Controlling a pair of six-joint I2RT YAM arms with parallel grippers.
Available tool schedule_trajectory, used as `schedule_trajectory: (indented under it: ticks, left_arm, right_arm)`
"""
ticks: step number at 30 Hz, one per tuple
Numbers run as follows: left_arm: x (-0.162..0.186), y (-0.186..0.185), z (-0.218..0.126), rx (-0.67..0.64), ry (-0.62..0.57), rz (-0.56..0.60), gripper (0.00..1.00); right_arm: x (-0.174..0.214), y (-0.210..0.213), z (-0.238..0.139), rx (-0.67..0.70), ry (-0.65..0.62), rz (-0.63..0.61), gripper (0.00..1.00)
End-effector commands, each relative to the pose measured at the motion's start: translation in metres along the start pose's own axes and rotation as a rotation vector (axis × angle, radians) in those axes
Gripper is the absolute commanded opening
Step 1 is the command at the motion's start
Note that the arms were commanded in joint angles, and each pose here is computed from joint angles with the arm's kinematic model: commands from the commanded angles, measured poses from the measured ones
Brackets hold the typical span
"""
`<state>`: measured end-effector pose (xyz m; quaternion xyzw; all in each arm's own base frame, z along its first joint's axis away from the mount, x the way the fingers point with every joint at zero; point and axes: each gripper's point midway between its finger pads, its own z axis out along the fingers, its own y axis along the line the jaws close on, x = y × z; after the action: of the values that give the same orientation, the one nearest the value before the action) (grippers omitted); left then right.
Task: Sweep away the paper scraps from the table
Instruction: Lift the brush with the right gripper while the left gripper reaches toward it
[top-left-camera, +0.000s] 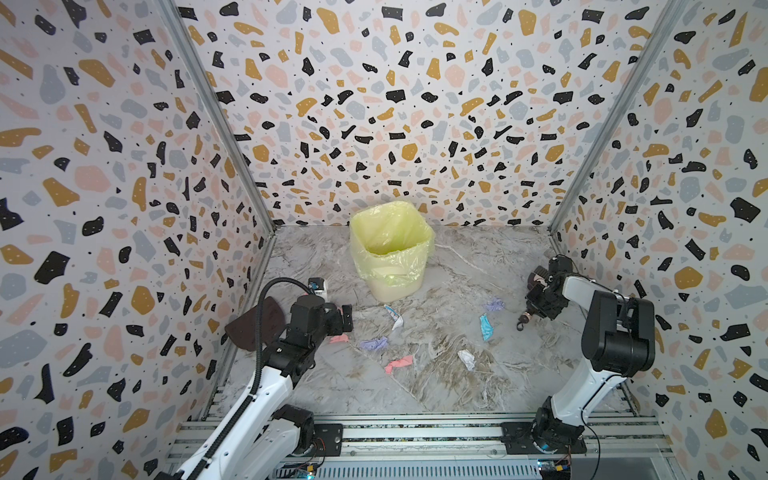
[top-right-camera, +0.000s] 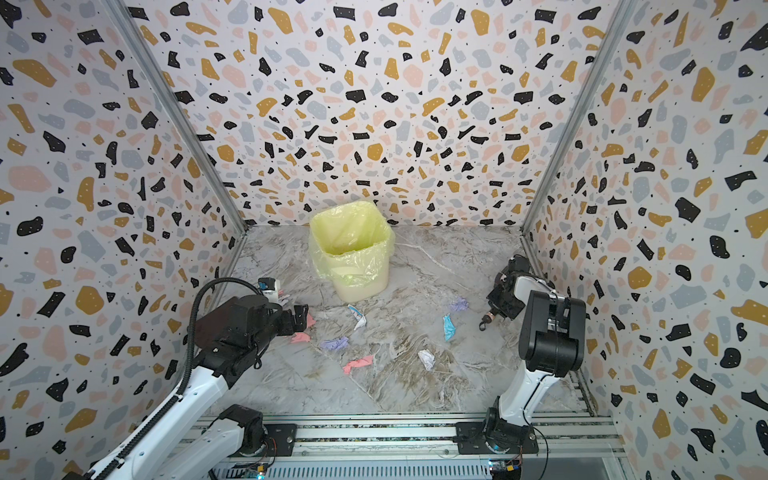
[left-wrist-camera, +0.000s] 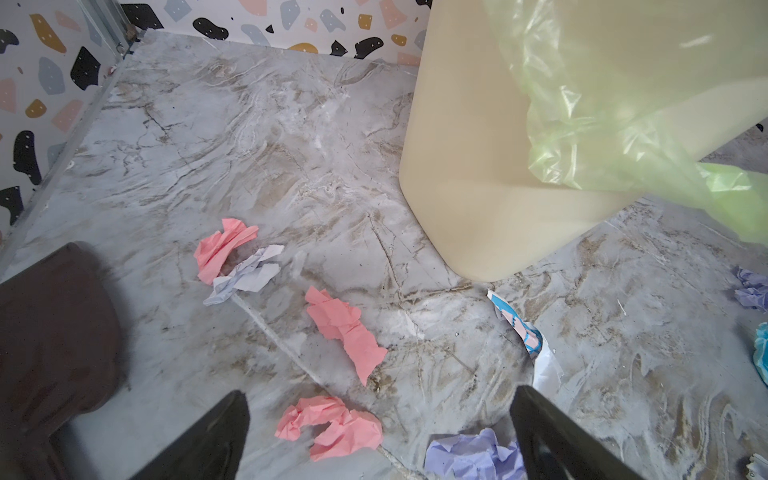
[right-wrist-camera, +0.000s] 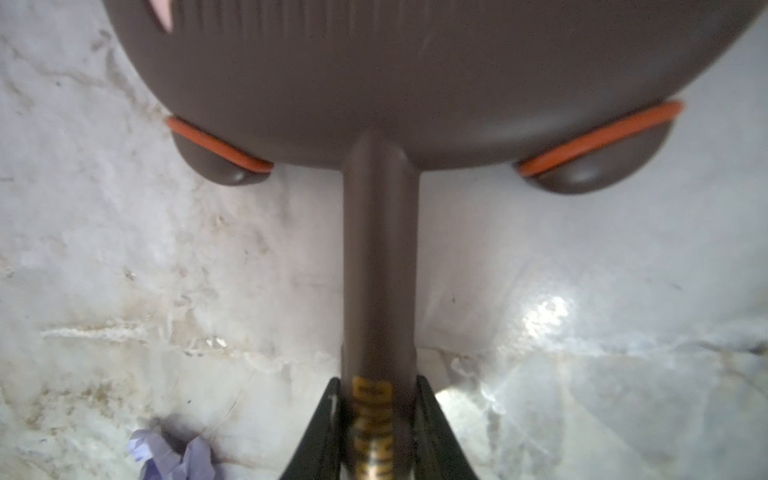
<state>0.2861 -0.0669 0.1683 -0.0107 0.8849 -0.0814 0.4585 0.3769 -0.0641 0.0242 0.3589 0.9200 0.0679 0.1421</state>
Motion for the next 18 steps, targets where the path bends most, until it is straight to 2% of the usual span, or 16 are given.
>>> schedule_trajectory:
  ticks: [1, 10, 18]
  left_arm:
    - [-0.019, -0.006, -0.012, 0.02, -0.048, -0.016, 1.0]
    - [-0.068, -0.014, -0.048, 0.042, -0.168, -0.027, 1.0]
    - [-0.111, -0.052, -0.072, 0.168, -0.218, -0.009, 1.0]
  right_arm:
    - [0.005, -0.008, 0.0, 0.028, 0.007, -0.015, 0.0]
    - [-0.022, 0.007, -0.068, 0.014, -0.25, -0.095, 0.0]
    - [-0.02, 0.044, -0.143, -0.084, -0.471, -0.217, 0.0]
